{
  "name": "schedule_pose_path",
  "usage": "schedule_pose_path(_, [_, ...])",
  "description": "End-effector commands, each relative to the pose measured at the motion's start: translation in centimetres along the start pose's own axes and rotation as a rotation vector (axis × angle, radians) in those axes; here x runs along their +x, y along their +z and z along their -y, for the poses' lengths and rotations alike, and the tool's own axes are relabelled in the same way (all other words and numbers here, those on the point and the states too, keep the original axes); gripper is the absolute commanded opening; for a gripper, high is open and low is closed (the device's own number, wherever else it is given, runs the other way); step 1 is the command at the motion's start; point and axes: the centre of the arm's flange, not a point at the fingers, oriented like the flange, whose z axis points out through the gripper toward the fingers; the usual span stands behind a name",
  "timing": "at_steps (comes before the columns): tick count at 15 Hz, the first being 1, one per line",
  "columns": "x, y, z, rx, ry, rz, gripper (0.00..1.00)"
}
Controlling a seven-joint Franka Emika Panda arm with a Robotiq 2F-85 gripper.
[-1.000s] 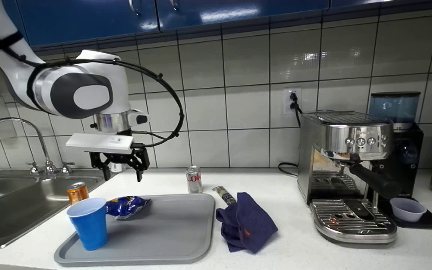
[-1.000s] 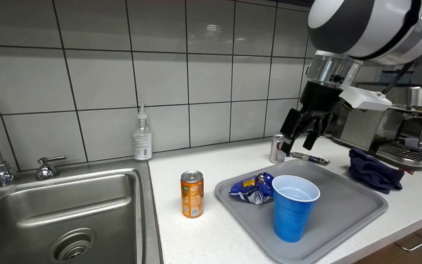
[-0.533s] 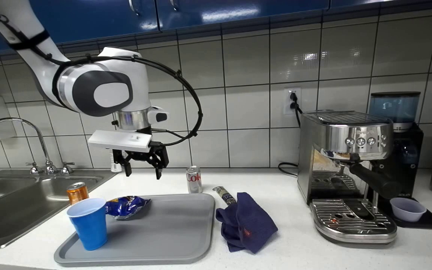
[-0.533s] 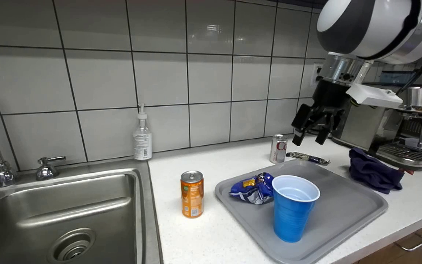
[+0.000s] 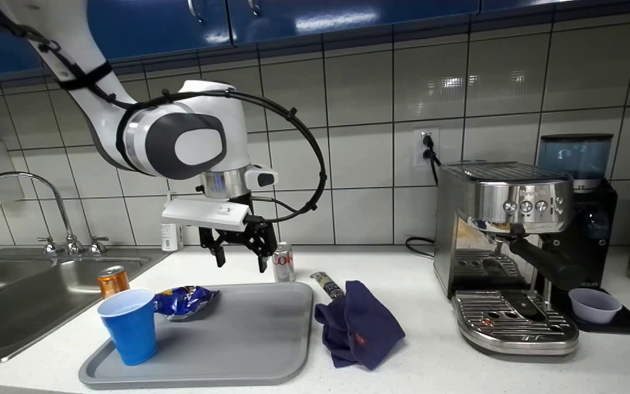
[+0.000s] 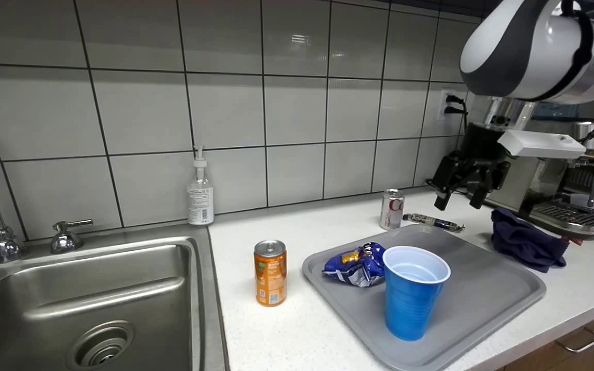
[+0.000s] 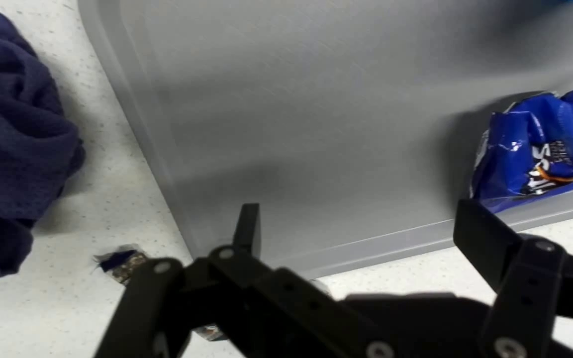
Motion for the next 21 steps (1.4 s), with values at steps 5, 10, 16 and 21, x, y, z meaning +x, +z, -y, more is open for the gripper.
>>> schedule_pose_path(5, [1.2, 1.1, -3.4, -0.112, 0.072, 0.030, 1.00])
schedule_pose_path(10, [0.3, 1.3, -3.1, -0.085, 0.061, 0.030, 1.00])
schedule_pose_path(16, [0.3, 1.3, -3.1, -0.085, 0.060, 0.030, 1.00])
schedule_pose_path(21, [0.3, 1.8, -4.2, -0.116, 0.047, 0.053, 1.00])
